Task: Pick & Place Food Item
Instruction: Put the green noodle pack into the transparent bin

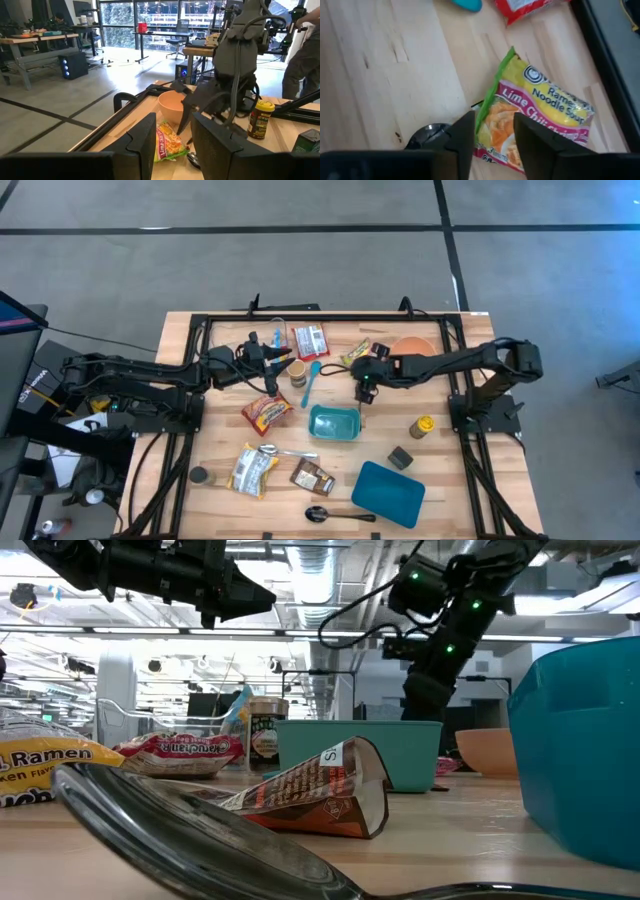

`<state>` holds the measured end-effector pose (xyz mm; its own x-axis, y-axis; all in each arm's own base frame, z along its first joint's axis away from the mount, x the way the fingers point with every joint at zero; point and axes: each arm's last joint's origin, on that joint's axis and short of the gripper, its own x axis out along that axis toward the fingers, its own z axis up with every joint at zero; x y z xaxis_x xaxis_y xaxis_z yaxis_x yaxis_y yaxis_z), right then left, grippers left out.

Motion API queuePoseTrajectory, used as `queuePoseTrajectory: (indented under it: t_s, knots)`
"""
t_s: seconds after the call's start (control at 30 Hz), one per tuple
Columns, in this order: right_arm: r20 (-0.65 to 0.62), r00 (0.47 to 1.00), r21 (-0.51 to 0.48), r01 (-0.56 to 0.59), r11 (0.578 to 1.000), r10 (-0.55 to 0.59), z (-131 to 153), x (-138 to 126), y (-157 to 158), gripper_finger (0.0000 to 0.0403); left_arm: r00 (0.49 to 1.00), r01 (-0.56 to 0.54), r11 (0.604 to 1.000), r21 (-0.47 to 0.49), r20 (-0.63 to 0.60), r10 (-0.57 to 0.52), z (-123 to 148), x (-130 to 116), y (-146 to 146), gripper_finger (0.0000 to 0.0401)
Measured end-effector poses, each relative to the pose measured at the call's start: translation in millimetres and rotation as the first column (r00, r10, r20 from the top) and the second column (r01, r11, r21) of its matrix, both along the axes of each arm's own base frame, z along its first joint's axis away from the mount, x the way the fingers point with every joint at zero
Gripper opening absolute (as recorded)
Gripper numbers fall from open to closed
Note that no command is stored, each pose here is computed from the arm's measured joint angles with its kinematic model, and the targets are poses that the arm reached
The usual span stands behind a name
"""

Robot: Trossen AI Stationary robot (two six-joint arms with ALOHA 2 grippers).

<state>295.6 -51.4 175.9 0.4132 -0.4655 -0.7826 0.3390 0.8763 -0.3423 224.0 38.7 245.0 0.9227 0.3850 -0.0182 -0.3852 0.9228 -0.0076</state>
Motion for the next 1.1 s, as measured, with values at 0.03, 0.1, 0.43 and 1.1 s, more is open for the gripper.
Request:
queuePoseTrajectory:
  t_s: [0.03, 0.1, 0.43, 1.1]
  knots:
    - [-0.006, 1.000, 0.001, 0.000, 1.000, 0.000, -1, 3, 0, 0.0149, 1.000, 0.000, 1.000, 0.000, 0.000, 0.000, 0, 0, 0, 0.0117]
    - [-0.020, 1.000, 0.010, 0.014, 1.000, -0.014, -3, 7, -1, 0.0167, 1.000, 0.000, 1.000, 0.000, 0.000, 0.000, 0, 0, 0, 0.0117]
    - [-0.155, 0.979, 0.056, 0.145, 0.988, -0.135, -21, 20, -12, 0.0211, 1.000, 0.000, 1.000, 0.000, 0.000, 0.000, 0, 0, 0, 0.0117]
    - [-0.224, 0.954, -0.021, 0.201, 0.979, -0.200, -40, 24, -21, 0.0121, 1.000, 0.000, 1.000, 0.000, 0.000, 0.000, 0, 0, 0, 0.0117]
